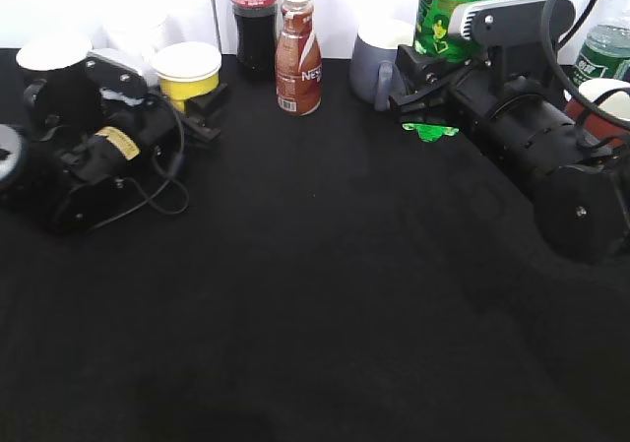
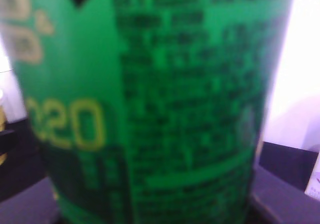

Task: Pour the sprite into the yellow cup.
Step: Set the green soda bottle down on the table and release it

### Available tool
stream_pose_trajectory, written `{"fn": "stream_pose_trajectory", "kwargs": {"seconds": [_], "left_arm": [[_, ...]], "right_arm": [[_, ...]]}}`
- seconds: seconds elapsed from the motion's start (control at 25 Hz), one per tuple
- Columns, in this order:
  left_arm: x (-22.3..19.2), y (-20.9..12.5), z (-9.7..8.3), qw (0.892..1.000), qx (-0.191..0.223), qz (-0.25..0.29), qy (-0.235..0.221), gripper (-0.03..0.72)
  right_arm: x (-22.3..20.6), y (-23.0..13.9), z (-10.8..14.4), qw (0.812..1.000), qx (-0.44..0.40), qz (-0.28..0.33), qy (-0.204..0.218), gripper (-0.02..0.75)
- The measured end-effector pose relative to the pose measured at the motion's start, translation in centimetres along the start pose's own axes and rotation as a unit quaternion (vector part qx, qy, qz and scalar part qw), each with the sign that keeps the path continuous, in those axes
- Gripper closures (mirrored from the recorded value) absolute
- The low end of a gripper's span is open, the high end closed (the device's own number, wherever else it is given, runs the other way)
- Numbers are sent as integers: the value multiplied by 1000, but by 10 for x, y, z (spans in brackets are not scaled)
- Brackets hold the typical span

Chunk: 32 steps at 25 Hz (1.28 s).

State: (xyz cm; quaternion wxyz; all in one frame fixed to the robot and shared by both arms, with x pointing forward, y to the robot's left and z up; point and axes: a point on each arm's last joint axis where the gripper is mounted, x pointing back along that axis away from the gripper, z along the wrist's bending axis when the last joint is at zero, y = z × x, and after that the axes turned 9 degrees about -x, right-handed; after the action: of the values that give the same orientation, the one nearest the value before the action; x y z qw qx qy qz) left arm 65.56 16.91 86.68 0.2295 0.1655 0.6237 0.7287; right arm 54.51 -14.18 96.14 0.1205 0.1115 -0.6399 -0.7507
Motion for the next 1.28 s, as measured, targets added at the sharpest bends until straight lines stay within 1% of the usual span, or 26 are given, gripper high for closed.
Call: {"fn": "stream_pose_trajectory", "kwargs": {"seconds": [0.12, 0.28, 0.36, 0.44, 0.48, 0.6, 0.68, 0.72, 0.8, 0.84, 0.92, 1.04, 1.08, 1.12, 1.16, 1.2, 1.24, 1.28], "left_arm": [[-5, -4, 3, 1000, 2, 10, 11, 286], [-5, -9, 3, 999, 20, 37, 11, 196], [-5, -11, 4, 998, 26, 62, 12, 119], [2, -7, 2, 996, 32, 81, 12, 93], [9, -5, 1, 995, 35, 92, 13, 92], [38, 4, -6, 991, 45, 129, 14, 92], [64, 23, -12, 987, 48, 152, 17, 92], [77, 35, -13, 986, 47, 162, 19, 92], [98, 70, -18, 982, 33, 183, 20, 96], [104, 90, -17, 981, 22, 191, 24, 97], [116, 120, -13, 978, 8, 203, 39, 98], [129, 149, -10, 980, -4, 193, 53, 100], [130, 153, -10, 981, -5, 188, 54, 102], [131, 154, -10, 980, -6, 189, 55, 104], [131, 153, -10, 980, -5, 193, 55, 103], [131, 153, -10, 979, -5, 195, 55, 103], [131, 153, -10, 979, -5, 195, 55, 103], [131, 153, -10, 979, -5, 195, 55, 103]], "right_arm": [[0, 0, 0, 1000, 0, 0, 0, 324], [0, 0, 0, 1000, 0, 0, 0, 324], [0, 0, 0, 1000, 0, 0, 0, 324], [0, 0, 0, 1000, -1, 1, -1, 324], [0, 0, -1, 1000, -4, 0, -7, 324], [-1, 2, -14, 998, -21, -5, -57, 325], [-7, 7, -30, 996, -22, -19, -84, 325], [-13, 7, -44, 994, -22, -25, -104, 325], [-26, -4, -62, 991, -27, -22, -133, 325], [-34, -14, -64, 990, -26, -14, -135, 325], [-51, -35, -66, 991, -24, -2, -134, 325], [-65, -63, -70, 990, -20, 13, -138, 325], [-66, -64, -70, 990, -19, 8, -138, 325], [-66, -64, -70, 990, -18, 6, -138, 314], [-66, -64, -70, 990, -18, 4, -138, 272], [-66, -64, -70, 990, -18, 4, -138, 202], [-67, -62, -70, 990, -17, -4, -138, 154], [-67, -59, -68, 991, -17, -14, -136, 133]]}}
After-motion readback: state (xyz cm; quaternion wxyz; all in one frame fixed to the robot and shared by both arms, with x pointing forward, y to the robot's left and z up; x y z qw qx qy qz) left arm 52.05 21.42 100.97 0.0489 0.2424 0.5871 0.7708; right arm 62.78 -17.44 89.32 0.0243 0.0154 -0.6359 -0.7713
